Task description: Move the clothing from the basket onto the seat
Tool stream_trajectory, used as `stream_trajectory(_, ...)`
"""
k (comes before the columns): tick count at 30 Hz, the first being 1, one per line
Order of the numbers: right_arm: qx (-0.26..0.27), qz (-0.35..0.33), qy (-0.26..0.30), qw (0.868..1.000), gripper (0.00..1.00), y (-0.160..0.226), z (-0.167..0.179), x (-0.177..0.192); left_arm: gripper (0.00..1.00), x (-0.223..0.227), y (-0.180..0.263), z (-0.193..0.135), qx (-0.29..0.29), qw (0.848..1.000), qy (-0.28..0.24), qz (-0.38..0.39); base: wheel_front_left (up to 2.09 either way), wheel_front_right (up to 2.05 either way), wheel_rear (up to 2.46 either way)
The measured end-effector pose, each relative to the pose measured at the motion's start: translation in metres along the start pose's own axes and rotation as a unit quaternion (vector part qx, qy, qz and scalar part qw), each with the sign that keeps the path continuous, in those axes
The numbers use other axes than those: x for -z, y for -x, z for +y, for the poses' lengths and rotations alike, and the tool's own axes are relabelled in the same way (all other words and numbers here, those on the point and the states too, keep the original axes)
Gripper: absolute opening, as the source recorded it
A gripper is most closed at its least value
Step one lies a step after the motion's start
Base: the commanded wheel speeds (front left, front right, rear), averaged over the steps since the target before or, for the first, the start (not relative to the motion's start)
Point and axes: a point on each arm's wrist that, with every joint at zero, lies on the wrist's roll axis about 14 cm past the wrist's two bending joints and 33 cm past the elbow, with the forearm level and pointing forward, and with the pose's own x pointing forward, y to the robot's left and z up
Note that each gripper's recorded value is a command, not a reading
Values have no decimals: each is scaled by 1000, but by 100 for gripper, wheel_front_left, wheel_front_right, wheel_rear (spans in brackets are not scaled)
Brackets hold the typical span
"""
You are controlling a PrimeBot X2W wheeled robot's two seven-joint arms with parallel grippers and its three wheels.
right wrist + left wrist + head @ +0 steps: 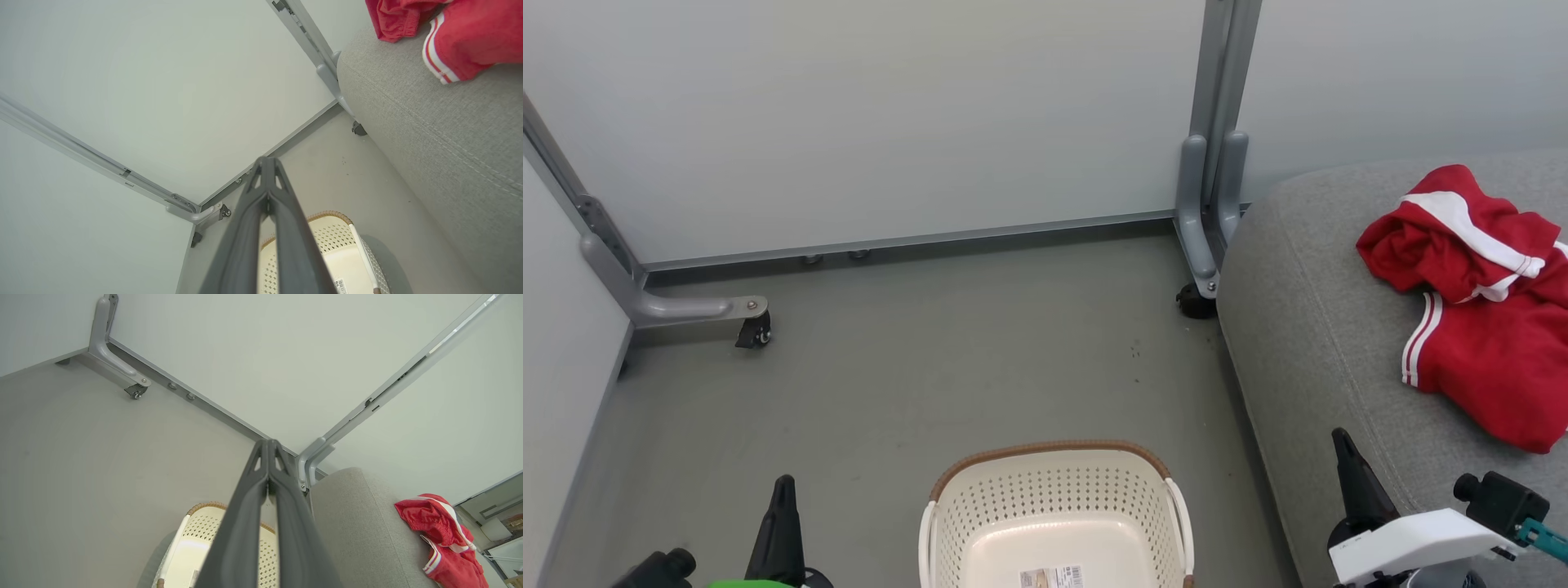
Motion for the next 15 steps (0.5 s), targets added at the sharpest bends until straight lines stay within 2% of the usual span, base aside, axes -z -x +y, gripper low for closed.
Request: stream_trajectory(15, 12, -4, -92, 996, 0, -11, -5, -7, 0, -7, -13, 3, -6, 995, 97, 1, 0, 0, 0)
